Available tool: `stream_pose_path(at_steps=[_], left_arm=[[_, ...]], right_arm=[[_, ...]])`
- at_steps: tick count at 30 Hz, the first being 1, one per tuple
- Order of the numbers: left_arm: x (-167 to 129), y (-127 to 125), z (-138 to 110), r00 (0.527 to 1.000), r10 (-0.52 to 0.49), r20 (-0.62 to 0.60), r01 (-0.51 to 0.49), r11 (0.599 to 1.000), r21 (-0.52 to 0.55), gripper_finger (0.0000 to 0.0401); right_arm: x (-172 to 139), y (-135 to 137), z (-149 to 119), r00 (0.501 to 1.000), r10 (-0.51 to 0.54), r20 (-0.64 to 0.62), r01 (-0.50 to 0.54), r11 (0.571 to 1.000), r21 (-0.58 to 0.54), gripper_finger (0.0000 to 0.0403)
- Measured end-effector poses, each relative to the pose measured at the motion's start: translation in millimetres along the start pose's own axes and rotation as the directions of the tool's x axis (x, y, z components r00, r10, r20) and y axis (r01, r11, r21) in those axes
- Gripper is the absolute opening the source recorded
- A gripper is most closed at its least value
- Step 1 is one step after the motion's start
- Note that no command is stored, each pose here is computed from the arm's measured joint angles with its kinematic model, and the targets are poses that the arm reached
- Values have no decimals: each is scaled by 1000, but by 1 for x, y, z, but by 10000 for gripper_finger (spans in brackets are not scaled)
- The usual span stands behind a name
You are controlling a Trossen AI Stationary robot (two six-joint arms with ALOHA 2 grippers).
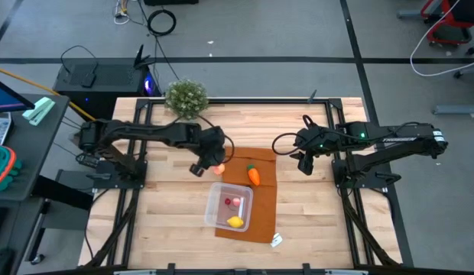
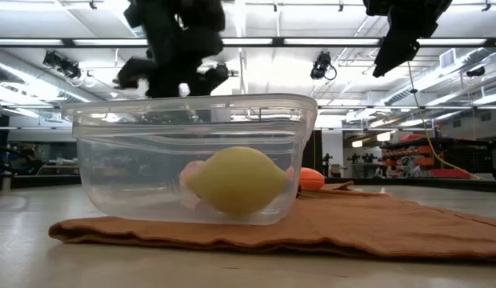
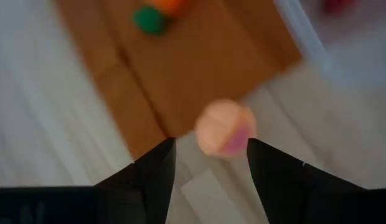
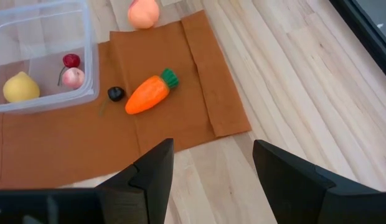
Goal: Pick and placing Produce into tupperware
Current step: Put the large pink peach into the transparent bin
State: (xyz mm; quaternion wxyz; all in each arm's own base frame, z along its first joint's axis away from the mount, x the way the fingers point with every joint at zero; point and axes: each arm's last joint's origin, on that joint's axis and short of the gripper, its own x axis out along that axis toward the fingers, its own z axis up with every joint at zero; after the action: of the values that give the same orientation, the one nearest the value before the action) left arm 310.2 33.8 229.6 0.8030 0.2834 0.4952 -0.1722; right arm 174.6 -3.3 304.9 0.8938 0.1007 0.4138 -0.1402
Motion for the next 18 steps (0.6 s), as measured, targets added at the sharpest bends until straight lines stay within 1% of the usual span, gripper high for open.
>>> stream_pose_path(at_steps=[2, 3, 4, 6, 8, 12, 16, 18], left_arm=[[8, -6, -5, 999, -21, -26, 24, 988, 149, 212], [11, -9, -8, 999, -22, -48, 31, 980, 196, 215], [12, -10, -8, 998, -12, -63, 26, 974, 223, 218], [12, -7, -6, 998, 40, -54, -25, 965, 261, 224], [10, -5, -5, 996, 61, -61, -42, 959, 279, 229], [10, 1, 1, 994, 101, -27, -89, 952, 293, 245], [16, 0, 1, 995, 91, -35, -76, 949, 307, 264], [19, 1, 1, 995, 93, -34, -76, 941, 330, 275]], right_arm=[[0, 0, 0, 1000, 0, 0, 0, 1000, 0, 190], [0, 0, 0, 1000, 0, -1, 0, 1000, 0, 190], [1, 0, 0, 1000, -1, -2, 1, 1000, 4, 190], [1, 0, 0, 1000, 2, -8, -2, 1000, 3, 190], [3, 1, 0, 1000, 16, -17, -16, 1000, 3, 190], [6, 2, 1, 999, 16, -33, -16, 1000, 1, 190], [10, 3, 1, 999, 15, -47, -16, 1000, -3, 190], [10, 3, 1, 999, 16, -48, -17, 1000, -4, 190]])
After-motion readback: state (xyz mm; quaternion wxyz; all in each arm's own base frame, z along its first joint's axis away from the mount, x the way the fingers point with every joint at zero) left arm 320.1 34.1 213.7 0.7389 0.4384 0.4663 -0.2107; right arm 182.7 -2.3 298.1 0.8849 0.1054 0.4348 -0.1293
